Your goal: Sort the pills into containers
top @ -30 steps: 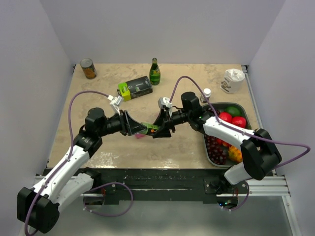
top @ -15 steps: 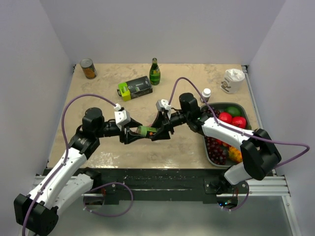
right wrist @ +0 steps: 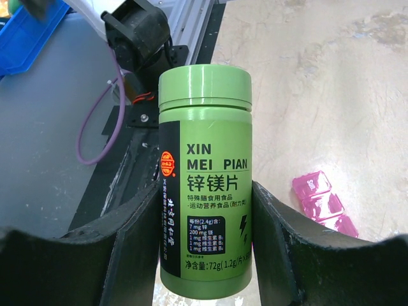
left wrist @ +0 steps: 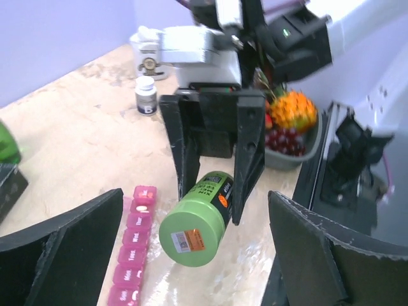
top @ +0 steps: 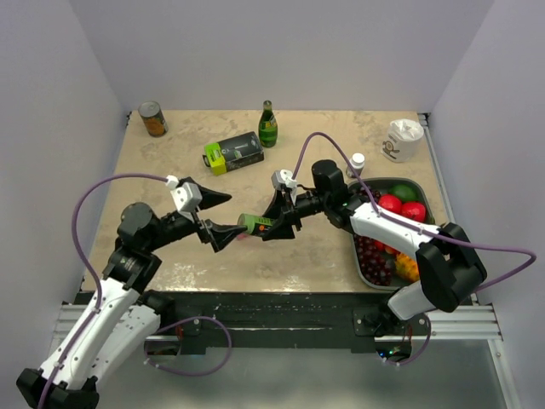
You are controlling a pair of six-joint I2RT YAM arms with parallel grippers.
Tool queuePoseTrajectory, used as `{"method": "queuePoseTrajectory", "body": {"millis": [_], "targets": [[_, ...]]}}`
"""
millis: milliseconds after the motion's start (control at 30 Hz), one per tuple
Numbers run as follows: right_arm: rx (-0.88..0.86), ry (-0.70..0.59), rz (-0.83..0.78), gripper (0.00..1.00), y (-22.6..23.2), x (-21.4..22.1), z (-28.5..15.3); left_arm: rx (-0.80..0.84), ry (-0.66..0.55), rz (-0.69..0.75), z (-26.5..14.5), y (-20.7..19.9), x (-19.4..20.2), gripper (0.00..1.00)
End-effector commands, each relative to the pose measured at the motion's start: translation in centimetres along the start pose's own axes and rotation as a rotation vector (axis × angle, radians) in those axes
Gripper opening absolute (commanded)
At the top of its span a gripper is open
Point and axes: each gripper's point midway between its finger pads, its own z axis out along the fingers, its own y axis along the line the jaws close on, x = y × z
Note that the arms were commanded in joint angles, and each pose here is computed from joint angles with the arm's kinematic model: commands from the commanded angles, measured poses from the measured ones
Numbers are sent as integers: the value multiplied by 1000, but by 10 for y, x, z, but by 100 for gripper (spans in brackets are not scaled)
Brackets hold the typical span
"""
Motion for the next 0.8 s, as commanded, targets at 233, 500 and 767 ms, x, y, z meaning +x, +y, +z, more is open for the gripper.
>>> {"method": "queuePoseTrajectory", "body": {"millis": [233, 500, 767], "targets": [[3, -33, -75, 0, -3, -24, 0, -321, 24, -731, -6, 21, 13, 99], [11, -33, -78, 0, -4, -24, -1, -283, 75, -815, 5, 19, 29, 95], [9, -31, -74, 0, -5, -23, 0, -215, 119, -840, 8, 7, 43, 85]]}}
